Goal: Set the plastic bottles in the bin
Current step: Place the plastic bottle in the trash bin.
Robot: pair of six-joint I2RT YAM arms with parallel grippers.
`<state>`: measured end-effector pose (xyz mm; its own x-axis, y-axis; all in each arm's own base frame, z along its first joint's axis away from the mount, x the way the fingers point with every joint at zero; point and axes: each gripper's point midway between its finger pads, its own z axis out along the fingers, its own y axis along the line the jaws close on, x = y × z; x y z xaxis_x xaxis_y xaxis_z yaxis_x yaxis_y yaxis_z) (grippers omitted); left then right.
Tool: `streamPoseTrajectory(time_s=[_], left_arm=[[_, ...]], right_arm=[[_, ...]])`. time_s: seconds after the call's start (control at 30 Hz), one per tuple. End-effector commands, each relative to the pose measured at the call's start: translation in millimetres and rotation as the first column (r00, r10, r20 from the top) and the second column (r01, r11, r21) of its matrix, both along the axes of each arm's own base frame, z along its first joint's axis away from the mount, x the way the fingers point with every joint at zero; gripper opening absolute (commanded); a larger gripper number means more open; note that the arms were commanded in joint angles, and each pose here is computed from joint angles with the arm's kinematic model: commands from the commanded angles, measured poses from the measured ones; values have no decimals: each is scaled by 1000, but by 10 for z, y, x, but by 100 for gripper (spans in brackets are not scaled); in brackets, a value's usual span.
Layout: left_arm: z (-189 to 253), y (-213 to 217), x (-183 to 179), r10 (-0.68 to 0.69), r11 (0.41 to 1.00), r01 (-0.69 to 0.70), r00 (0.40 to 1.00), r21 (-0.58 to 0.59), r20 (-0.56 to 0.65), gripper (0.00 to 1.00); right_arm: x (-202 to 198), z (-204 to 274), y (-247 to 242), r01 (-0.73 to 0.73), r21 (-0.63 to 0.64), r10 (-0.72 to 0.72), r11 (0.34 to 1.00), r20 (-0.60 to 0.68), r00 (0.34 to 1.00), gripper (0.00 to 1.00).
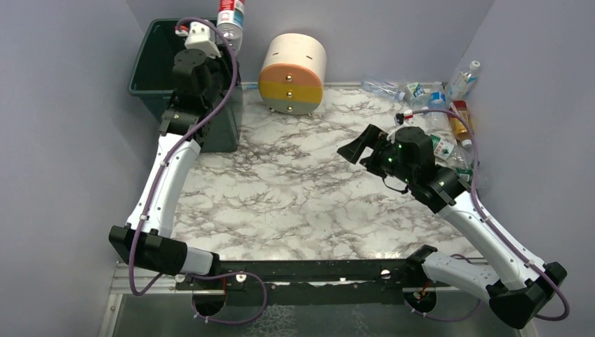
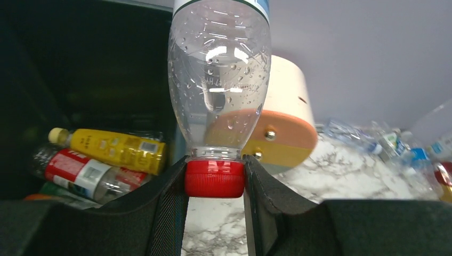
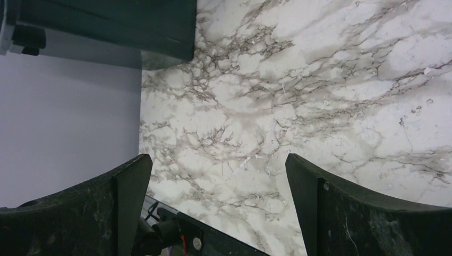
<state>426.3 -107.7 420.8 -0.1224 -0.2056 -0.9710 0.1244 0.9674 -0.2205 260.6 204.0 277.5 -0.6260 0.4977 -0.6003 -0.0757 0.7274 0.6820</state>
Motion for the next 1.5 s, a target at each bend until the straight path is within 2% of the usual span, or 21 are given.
streamPoseTrajectory(time_s=[0.0,0.33,0.7,0.9,1.0,1.1,1.33,1.47], left_arm=[[117,354,135,36,996,-36,999,-85,-1,12],[-26,951,371,110,979,-116,993,-169,-41,13],[-195,1135,591,109,969,-120,992,-216,-65,14],[-250,1141,590,111,965,-126,991,-229,-79,24],[-226,1153,579,115,964,-130,990,-231,-78,44],[-159,1163,563,120,964,-133,990,-232,-68,59],[-77,1155,526,106,968,-118,992,-220,-65,69],[90,1058,420,58,971,-64,998,-231,-32,74]], right_arm=[[-40,-27,125,-50,50,51,997,-6,999,99],[-51,-78,179,-74,62,75,995,-14,997,99],[-79,-94,198,-88,71,90,994,-21,996,99],[-79,-73,203,-93,71,94,993,-16,995,99],[-77,-87,212,-96,70,98,993,-20,995,99],[-73,-95,222,-99,70,101,993,-21,995,99],[-61,-107,198,-86,61,87,994,-24,996,99],[-52,-158,155,-64,40,66,997,-39,997,99]])
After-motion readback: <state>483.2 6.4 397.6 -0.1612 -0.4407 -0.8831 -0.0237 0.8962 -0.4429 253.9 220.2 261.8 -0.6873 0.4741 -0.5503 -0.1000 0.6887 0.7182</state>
